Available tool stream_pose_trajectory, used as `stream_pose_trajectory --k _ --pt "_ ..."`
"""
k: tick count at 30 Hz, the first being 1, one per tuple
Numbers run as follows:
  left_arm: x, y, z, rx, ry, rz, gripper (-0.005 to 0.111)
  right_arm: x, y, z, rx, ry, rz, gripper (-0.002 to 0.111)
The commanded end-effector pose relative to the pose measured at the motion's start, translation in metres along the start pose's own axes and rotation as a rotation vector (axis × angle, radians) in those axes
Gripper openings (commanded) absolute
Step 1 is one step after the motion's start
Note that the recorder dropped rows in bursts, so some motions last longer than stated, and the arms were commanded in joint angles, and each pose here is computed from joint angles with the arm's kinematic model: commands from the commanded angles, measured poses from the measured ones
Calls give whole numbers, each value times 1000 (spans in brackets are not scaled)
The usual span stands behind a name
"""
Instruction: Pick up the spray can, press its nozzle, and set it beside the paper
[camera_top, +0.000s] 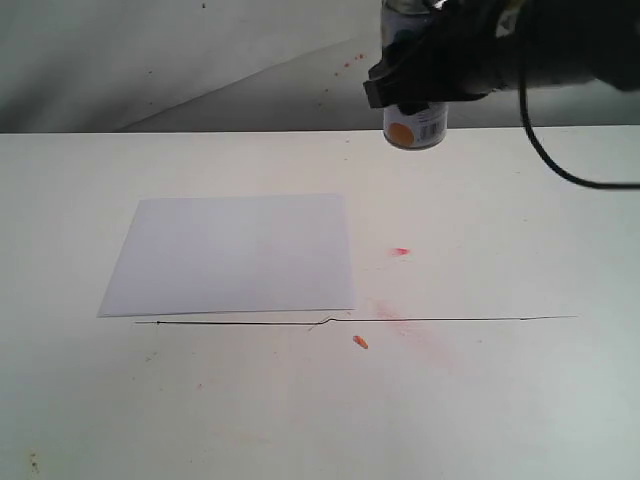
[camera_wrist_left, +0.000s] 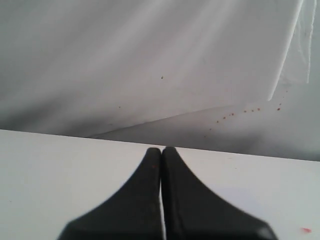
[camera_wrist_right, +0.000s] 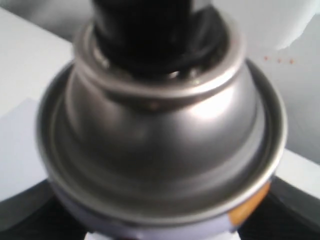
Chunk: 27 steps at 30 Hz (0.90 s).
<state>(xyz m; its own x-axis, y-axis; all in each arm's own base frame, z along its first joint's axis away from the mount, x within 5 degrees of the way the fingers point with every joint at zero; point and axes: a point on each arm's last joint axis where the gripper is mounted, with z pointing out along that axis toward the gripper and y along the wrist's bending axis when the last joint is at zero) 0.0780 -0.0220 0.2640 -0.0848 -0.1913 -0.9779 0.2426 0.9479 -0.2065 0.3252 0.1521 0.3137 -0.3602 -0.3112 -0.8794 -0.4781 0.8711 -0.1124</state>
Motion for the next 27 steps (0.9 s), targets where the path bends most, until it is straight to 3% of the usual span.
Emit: stream_pose_trajectory --k 1,4,7,10,16,22,27 --pt "13 1 -1 6 32 20 0 28 0 -26 58 -286 6 0" --pt "19 2 -1 14 56 18 0 54 2 -28 82 -360 39 0" --pt "21 0 -1 35 73 17 0 77 -8 -17 136 -260 182 0" --pt "22 -1 -1 45 81 17 0 91 -23 -3 188 -208 218 0" --pt "22 -2 -1 57 90 16 0 101 -55 25 267 -200 227 0" --pt "23 -2 -1 60 92 16 0 102 -55 82 142 -173 130 0" --pt "24 -5 -1 85 110 16 0 106 -81 120 212 -176 231 0"
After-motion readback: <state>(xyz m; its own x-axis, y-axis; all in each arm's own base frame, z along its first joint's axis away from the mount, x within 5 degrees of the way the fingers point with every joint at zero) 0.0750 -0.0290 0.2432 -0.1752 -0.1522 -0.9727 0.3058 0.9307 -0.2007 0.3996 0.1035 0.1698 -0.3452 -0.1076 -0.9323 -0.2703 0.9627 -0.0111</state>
